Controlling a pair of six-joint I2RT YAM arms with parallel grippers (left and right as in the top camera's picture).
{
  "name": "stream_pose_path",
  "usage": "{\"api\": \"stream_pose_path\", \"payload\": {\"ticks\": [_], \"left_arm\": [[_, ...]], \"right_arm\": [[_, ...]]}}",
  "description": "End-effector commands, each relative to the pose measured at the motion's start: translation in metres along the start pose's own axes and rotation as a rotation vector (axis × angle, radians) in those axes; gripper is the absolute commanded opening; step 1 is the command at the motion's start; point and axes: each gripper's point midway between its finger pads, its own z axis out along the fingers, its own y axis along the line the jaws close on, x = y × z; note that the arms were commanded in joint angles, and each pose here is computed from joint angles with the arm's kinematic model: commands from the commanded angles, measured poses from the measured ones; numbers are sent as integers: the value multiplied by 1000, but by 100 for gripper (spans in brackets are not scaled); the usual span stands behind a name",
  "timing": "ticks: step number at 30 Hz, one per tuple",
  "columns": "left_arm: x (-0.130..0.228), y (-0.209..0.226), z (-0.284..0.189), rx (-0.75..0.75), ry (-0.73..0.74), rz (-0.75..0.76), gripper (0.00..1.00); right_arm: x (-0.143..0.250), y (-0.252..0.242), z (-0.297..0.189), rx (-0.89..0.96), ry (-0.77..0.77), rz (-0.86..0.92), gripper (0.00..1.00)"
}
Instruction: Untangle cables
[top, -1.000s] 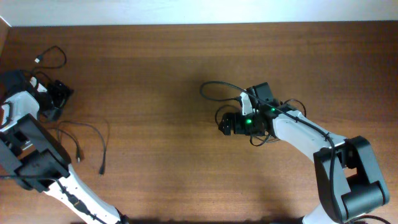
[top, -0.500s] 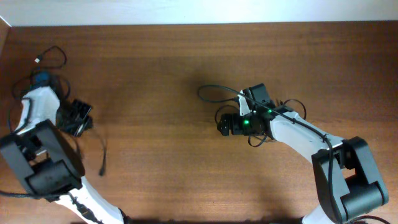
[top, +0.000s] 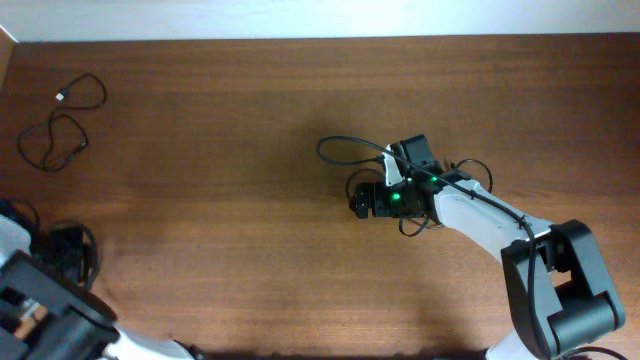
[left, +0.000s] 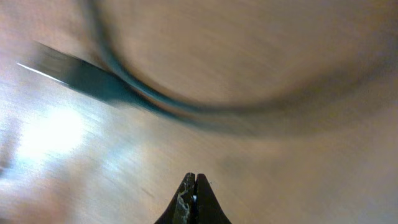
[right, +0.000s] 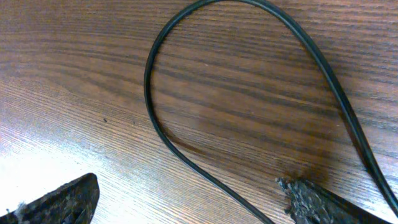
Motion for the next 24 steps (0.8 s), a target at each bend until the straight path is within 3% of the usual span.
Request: {"api": "stream_pose_path", "payload": {"ticks": [1, 2, 3, 5, 9, 10, 11, 12, 16, 18, 20, 24], "left_arm": [[58, -67, -79, 375, 14, 210, 0], [82, -83, -107, 467, -13, 296, 0], [128, -105, -152, 605, -89, 473, 0], [192, -124, -187, 739, -130, 687, 19], [298, -135, -186, 778, -104, 992, 93], [334, -137, -181, 801, -70, 1107, 99], [358, -139, -178, 821, -57, 1191, 99], [413, -136, -162, 839, 13, 1324, 99], [522, -119, -91, 791, 145, 1558, 99], [529, -114, -70, 729, 151, 1545, 99], [539, -108, -68, 689, 204, 1331, 99], [626, -79, -55, 826, 240, 1408, 99]], "right_arm": [[19, -15, 7, 50, 56, 17, 99], [3, -11, -14, 43, 9, 24, 99], [-29, -9, -66, 29, -108, 51, 99], [-45, -11, -115, 26, -207, 77, 99], [-28, -41, -227, 81, -412, 200, 99], [-19, -51, -249, 114, -458, 239, 99], [-10, -57, -266, 131, -496, 269, 99], [3, -62, -286, 153, -546, 299, 99], [20, -75, -304, 246, -591, 340, 99], [32, -81, -289, 258, -503, 370, 99], [37, -89, -277, 284, -432, 392, 99], [43, -86, -278, 266, -426, 441, 99]]}}
